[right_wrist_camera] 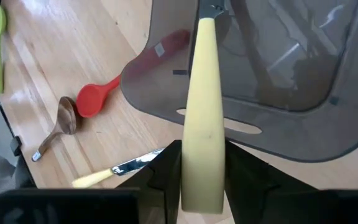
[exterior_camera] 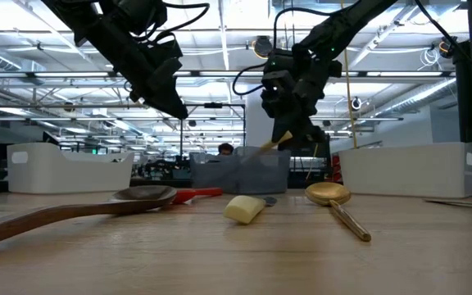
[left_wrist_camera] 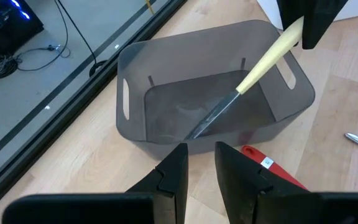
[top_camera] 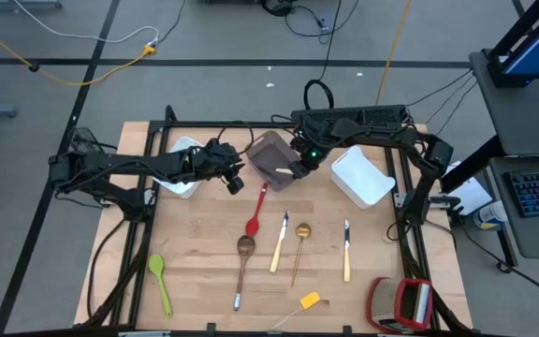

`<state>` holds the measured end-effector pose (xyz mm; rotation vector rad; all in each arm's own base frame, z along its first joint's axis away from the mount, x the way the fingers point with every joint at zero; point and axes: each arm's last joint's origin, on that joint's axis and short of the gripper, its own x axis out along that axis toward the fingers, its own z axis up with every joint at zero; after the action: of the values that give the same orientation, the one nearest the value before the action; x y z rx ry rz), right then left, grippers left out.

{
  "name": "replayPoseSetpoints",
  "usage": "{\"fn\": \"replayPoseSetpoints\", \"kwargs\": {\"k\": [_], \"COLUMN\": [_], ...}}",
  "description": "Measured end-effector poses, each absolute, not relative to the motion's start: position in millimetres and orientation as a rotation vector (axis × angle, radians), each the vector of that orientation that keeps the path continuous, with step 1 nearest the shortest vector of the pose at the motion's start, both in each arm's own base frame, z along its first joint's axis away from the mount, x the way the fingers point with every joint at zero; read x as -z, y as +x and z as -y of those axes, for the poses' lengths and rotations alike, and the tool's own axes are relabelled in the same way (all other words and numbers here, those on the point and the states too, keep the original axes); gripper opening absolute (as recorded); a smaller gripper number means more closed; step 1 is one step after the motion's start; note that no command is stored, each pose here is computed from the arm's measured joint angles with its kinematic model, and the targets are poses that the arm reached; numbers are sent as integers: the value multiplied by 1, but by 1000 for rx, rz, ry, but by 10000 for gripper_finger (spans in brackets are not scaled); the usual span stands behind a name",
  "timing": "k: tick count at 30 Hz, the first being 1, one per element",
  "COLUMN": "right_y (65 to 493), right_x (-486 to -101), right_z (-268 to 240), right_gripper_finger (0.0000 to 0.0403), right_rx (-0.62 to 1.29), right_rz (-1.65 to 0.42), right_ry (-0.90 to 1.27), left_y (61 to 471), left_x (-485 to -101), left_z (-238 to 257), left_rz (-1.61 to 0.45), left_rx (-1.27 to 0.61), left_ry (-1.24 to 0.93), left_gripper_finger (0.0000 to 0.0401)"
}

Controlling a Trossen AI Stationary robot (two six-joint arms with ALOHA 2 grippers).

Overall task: Pick & Place Kitchen Items
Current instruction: Put the left yellow table knife into black bin

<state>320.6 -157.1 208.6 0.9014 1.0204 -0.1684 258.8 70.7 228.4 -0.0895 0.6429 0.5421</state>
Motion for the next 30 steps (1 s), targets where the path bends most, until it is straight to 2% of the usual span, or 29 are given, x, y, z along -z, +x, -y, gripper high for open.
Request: {"fn": "replayPoseSetpoints", "kwargs": {"k": [7,20,30], "right_y": [322,319,300], "right_x": [-209,-214,-239], "right_z": [158,161,168], "right_gripper_finger": [104,182,172], "right_rx": [146,113,147], "right_rz": [-1009,-985,-937], "right_ry": [860,791,704], "left_y": [259,259,259], "left_x": [-228,-228,-226], "left_z": [-71,-70,-62], "left_rz": [-640,-638,-668], "left_rx": [-545,-547,-524], "left_ry": [-98,-109,-116], "left_gripper_finger": [85,85,85]}}
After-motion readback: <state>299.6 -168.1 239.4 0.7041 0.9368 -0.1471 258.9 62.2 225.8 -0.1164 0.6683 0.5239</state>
